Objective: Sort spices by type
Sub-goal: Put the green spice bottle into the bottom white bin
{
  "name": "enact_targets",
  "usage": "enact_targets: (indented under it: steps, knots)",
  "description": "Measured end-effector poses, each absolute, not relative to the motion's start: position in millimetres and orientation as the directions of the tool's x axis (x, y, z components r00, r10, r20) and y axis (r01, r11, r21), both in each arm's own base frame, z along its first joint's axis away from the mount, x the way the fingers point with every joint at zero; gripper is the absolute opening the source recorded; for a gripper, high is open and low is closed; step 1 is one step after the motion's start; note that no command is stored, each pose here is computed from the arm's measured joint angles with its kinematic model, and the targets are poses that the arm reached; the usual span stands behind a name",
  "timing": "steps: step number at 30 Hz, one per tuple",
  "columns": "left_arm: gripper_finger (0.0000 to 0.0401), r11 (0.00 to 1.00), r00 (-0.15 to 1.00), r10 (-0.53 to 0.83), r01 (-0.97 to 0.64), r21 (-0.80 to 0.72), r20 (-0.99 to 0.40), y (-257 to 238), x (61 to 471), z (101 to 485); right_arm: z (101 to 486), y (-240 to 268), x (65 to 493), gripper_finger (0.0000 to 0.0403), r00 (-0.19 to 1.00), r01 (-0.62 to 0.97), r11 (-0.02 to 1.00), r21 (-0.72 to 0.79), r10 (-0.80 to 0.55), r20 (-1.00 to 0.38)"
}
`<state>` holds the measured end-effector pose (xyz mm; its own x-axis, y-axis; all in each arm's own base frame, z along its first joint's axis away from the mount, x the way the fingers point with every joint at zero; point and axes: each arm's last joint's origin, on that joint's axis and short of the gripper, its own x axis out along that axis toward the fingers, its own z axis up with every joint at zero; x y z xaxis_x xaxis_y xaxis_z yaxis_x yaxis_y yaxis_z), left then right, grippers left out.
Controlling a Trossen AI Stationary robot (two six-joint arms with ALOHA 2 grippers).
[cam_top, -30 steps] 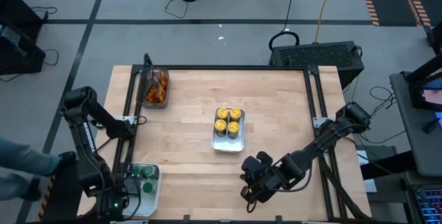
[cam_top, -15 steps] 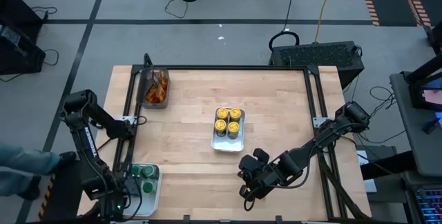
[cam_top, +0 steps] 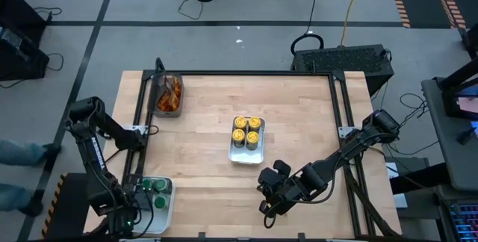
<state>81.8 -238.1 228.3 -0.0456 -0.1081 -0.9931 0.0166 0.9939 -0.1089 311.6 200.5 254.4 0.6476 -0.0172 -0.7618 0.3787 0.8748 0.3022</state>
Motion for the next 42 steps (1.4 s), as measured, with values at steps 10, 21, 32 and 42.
enact_targets:
  steps: [10,21,32,42]
  knots:
    - [0.0212,0.992,-0.034,-0.125,0.022,-0.126,-0.992,-236.1,91.2,228.7,254.5,198.2,313.3,0.0000,0.649,0.379,0.876,0.299,-0.021,-0.761]
    - [0.0212,0.994,-0.026,-0.097,0.047,-0.099,-0.995,-228.0,103.7,228.5,254.5,196.7,314.2,0.0000,0.648,0.382,0.874,0.301,-0.021,-0.762]
    - [0.0232,0.995,-0.021,-0.099,0.015,-0.099,-0.995,-224.0,112.4,228.5,254.3,188.8,319.2,0.0000,0.637,0.371,0.880,0.295,-0.010,-0.771]
    - [0.0255,0.993,-0.016,-0.113,0.017,-0.113,-0.993,-223.7,112.1,230.4,254.2,186.0,321.0,0.0000,0.630,0.355,0.888,0.291,0.002,-0.776]
